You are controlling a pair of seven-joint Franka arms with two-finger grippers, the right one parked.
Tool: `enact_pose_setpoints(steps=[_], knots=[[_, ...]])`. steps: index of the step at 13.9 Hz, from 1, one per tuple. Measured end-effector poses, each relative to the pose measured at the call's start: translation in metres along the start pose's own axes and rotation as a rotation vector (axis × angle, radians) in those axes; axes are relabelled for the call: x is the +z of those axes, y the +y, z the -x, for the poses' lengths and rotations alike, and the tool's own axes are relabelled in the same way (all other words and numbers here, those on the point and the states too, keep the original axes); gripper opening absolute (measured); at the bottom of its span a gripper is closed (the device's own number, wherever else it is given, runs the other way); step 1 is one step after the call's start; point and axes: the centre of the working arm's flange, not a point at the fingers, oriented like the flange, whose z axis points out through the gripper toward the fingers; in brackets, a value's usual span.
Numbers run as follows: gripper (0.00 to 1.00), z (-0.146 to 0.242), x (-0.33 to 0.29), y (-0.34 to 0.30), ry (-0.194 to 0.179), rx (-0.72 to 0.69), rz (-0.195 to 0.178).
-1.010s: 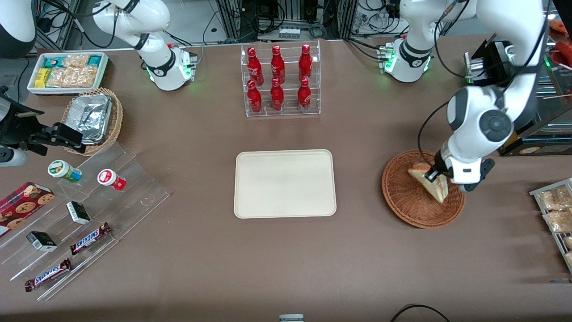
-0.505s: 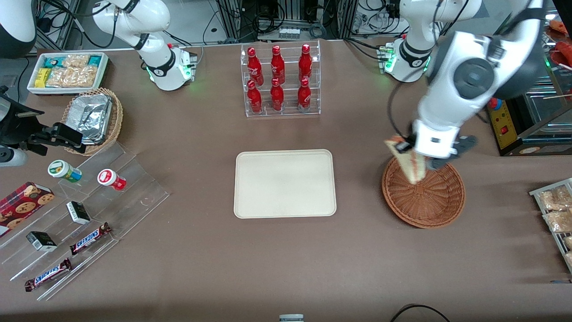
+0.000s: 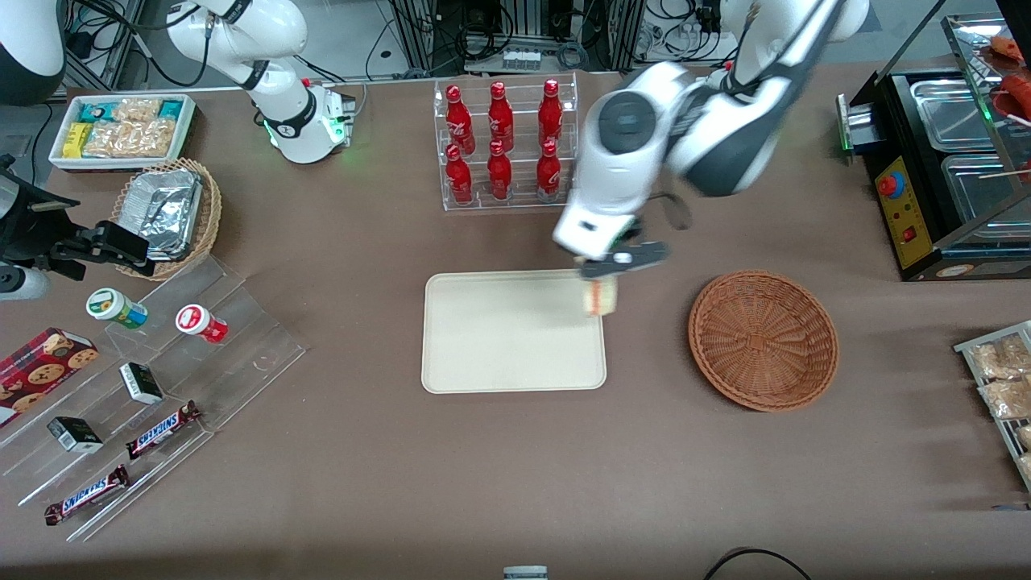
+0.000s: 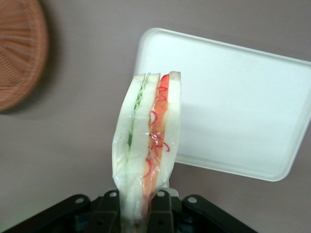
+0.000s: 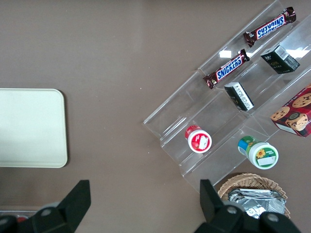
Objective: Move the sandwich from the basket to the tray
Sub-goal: 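Lift the sandwich and carry it with the left gripper over the cream tray, then lower the sandwich onto the tray and open the left gripper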
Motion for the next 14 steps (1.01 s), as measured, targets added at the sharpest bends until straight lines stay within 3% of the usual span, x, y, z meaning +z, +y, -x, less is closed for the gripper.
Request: enact_pose_setpoints(steps=[7,12,14], knots=[[0.18,0.020,0.149,0.097,0.122,0.014,-0.004],[0.19,0.020,0.191,0.108,0.145,0.047,-0.003],[0.34,0.017,0.188,0.109,0.151,0.046,0.002]])
